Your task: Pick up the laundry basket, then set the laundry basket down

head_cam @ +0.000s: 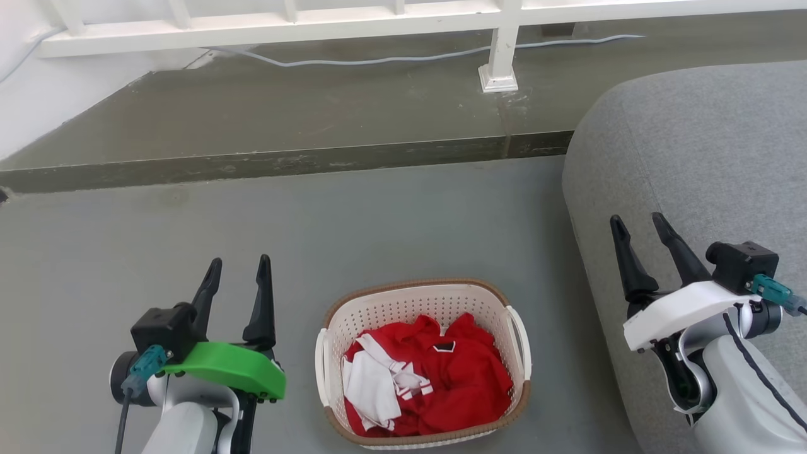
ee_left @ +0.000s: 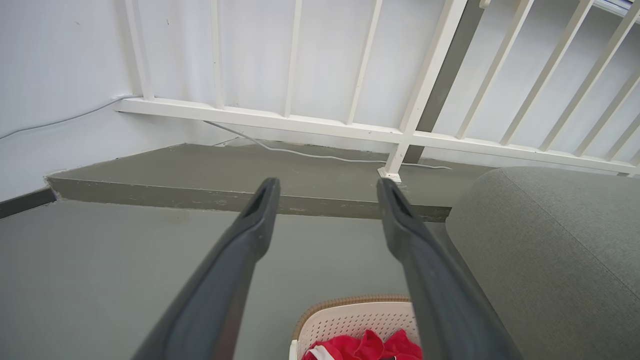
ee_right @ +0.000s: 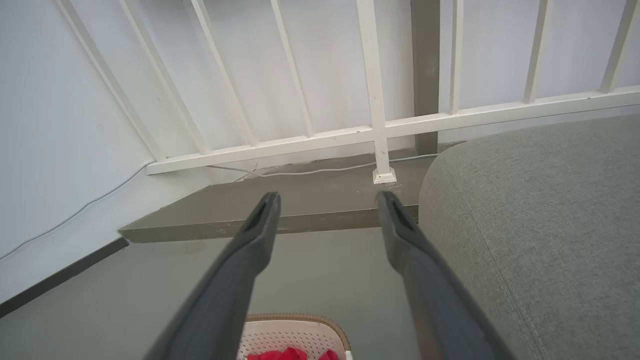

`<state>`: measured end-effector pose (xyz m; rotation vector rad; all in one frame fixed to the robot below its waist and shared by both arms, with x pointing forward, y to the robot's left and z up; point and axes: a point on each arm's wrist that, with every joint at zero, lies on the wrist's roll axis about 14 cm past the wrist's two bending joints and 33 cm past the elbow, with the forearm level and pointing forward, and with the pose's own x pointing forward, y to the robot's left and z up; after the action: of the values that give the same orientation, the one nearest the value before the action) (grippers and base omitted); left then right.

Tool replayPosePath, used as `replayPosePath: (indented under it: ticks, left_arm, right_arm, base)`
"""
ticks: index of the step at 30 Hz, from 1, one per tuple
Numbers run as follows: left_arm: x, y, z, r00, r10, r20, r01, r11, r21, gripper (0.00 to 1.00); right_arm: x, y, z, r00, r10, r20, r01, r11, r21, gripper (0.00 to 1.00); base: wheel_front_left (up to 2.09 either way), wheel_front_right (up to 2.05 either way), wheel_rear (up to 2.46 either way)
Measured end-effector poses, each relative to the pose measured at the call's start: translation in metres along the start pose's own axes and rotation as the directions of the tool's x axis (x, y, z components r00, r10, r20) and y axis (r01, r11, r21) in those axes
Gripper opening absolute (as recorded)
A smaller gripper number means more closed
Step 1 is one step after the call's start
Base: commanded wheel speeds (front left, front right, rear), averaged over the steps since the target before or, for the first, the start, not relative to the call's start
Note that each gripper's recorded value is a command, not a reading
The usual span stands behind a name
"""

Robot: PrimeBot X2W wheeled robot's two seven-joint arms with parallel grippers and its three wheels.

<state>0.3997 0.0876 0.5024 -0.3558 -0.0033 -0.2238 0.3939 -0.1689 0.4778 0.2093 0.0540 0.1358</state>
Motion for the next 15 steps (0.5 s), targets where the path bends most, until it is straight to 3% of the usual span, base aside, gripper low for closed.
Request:
replayPosePath:
  ticks: [15]
  left_arm:
    - [-0.0016,0.0009,0.0049,1.000,-0.004,0.022,0.003,1.000,0.018,1.00]
  right_arm:
    - [-0.0011,-0.0025,-0.0002,1.000,-0.013,0.007,0.013,1.000,-0.009,1.00]
  base:
    - [0.00,0.00,0.00]
